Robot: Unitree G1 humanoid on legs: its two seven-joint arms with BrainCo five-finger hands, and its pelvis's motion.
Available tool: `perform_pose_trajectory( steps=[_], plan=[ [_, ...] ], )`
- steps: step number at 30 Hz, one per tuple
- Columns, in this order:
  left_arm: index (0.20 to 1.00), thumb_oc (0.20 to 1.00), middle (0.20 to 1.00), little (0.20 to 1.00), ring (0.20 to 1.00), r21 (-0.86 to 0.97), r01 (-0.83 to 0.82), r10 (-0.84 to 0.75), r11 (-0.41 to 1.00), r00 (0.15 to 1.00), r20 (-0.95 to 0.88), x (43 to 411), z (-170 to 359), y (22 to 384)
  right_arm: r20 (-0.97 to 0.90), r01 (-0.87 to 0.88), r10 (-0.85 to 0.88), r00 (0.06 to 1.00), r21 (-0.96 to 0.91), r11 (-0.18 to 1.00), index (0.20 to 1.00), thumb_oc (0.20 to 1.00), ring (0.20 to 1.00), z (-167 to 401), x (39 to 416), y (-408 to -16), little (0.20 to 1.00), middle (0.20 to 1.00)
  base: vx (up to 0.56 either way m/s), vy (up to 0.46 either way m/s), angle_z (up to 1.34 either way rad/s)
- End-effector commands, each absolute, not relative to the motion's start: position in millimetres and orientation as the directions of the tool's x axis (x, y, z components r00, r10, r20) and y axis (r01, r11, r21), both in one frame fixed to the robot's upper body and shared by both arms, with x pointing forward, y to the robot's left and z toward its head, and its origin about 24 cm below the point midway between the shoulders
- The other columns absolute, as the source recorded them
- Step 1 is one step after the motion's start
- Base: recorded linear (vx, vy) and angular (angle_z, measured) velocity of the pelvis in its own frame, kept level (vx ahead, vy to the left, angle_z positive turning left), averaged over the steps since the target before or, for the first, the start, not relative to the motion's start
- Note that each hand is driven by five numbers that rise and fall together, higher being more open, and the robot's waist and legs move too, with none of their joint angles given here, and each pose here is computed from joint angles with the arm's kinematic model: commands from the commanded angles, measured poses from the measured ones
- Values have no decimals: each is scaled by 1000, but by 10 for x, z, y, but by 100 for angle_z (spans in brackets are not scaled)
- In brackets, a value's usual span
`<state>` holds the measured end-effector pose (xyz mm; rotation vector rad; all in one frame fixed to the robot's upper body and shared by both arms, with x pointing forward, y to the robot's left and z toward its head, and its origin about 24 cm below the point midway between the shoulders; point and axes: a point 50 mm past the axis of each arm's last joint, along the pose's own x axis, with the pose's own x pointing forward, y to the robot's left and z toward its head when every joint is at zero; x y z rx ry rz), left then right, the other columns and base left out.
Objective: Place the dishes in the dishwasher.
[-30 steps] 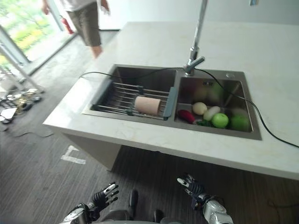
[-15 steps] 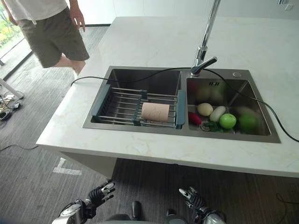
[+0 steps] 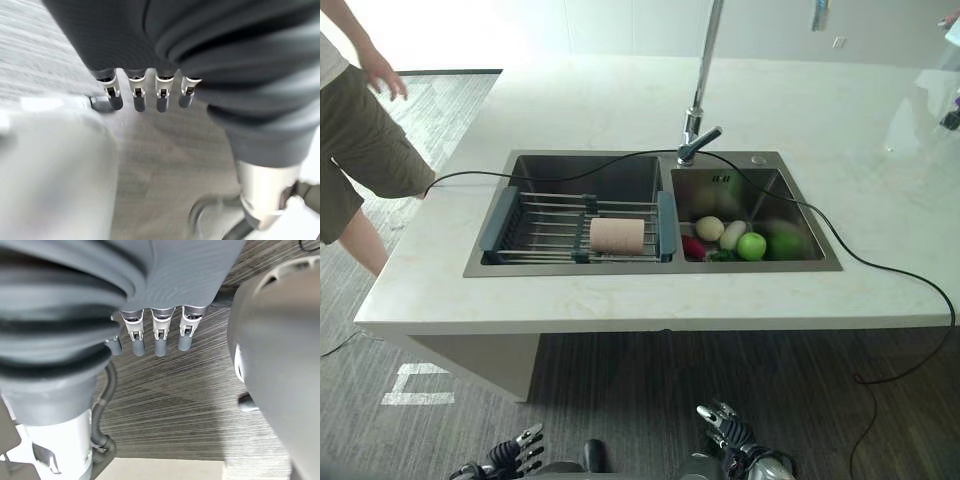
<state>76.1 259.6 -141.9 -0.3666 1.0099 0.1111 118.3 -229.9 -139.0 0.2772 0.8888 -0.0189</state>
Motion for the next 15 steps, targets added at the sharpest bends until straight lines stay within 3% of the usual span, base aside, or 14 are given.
perform_pose_trajectory(
  steps=[1, 3, 6, 12, 15],
  plan=[
    [1000, 1000, 1000, 1000, 1000, -223, -266, 48, 938, 737, -674, 1283, -1064, 2810, -731, 142, 11, 682, 147, 979, 1000, 1000, 1000, -1172, 1340, -2689, 1000, 1000, 8, 47, 21],
    [1000, 1000, 1000, 1000, 1000, -183, -382, 209, 906, 780, -590, 1288, -750, 3274, -741, 166, -14, 671, 132, 977, 1000, 1000, 1000, -1173, 1212, -2780, 1000, 1000, 17, 36, 11],
    [1000, 1000, 1000, 1000, 1000, -205, -514, 350, 833, 776, -524, 1298, -483, 3686, -752, 189, -28, 658, 129, 973, 1000, 1000, 1000, -1224, 1120, -2757, 1000, 1000, 43, -14, 2],
    [1000, 1000, 1000, 1000, 1000, 26, -696, 628, 718, 632, -454, 1153, 64, 4491, -753, 218, -53, 656, 123, 968, 1000, 1000, 1000, -1251, 1151, -2700, 1000, 1000, 37, -23, 11],
    [1000, 1000, 1000, 1000, 1000, 199, -757, 774, 622, 558, -299, 991, 737, 4988, -757, 219, -57, 650, 115, 969, 1000, 1000, 1000, -1238, 1157, -2714, 1000, 1000, 30, -32, 2]
  ],
)
